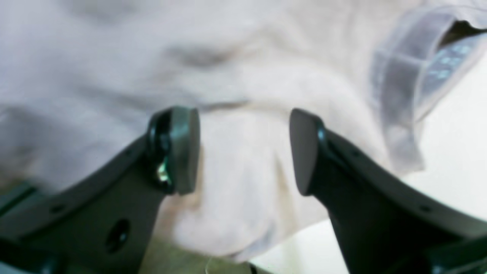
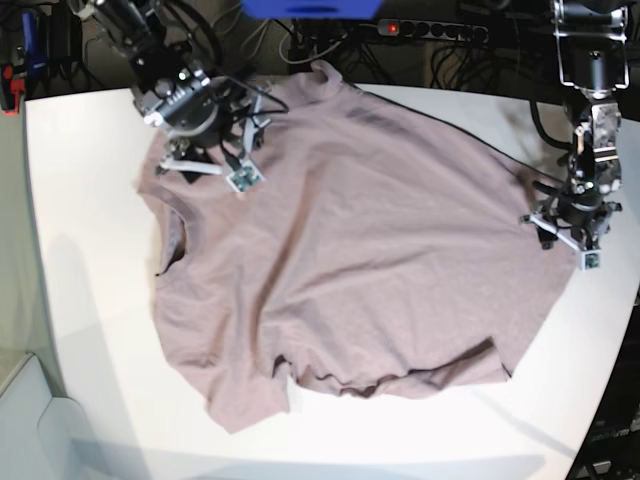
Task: Layout the t-shirt on the table in an organized manner, then fold the t-shirt properly
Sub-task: 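Drag the shirt's collar corner outward with the right gripper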
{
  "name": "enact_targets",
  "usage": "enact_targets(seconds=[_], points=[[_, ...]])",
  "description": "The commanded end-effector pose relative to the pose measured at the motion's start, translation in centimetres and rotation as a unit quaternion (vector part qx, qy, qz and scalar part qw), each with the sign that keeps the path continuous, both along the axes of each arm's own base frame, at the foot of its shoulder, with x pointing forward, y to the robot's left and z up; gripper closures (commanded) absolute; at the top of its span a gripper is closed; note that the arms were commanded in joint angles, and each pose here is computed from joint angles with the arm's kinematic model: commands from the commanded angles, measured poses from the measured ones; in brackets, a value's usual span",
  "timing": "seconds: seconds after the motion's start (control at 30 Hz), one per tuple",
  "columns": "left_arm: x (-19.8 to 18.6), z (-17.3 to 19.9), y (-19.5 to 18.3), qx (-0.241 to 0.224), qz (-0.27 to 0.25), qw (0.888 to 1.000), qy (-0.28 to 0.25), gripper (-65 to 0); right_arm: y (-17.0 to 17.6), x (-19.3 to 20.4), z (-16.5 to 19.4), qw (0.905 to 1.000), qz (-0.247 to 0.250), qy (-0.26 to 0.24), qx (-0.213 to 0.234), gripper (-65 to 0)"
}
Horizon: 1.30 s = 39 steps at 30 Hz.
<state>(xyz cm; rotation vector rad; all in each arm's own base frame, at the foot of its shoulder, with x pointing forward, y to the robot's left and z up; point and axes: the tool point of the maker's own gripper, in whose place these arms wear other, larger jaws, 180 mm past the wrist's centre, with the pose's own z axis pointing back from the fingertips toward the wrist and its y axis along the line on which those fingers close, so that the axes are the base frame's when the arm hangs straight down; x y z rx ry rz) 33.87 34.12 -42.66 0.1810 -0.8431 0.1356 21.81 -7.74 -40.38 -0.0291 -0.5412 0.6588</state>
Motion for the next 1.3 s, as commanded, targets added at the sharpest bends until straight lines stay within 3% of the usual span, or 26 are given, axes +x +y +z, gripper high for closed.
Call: enact_targets(seconds=[0.0,0.33,0.6,0.77,0.97,1.07,1.17,1.27], points=[[0.0,0.4,0.9,0.012,0.004,1.0,0.006,-33.5,-0.2,0.8,0.0,1.0,0.001,-0.007,-0.002,-37.8],[-1.9,-1.0,0.6,0.009,0.004,1.0,0.026,-33.5,-3.8,5.2,-5.0,0.9992,0.014,0.023,-0.03,-37.7],[-4.1,-1.6,-0.7,0.008,-0.014,0.999,0.034,-33.5,-11.1,11.4,-4.9,0.9971,-0.025,0.03,-0.065,-37.7],[-3.9,1.3,-4.0,0.006,-0.053,0.999,-0.01,-33.5,-14.3,12.5,-3.6,0.995,-0.04,0.02,-0.089,-37.7],[-2.5,6.5,-5.0,0.005,-0.053,0.995,-0.08,-33.5,-13.9,10.5,-2.9,0.9944,-0.022,0.017,-0.102,-37.7],[0.2,9.8,-5.3,0.004,-0.052,0.992,-0.113,-33.5,-12.3,9.1,-2.0,0.9954,-0.002,0.003,-0.096,-37.7],[3.3,11.3,-5.5,-0.01,-0.04,0.991,-0.125,-33.5,-11.0,8.0,-1.3,0.9959,0.012,-0.006,-0.09,-37.7],[6.7,10.6,-6.2,-0.035,-0.034,0.992,-0.115,-33.5,-10.7,7.1,-1.6,0.996,0.016,-0.002,-0.088,-37.7]])
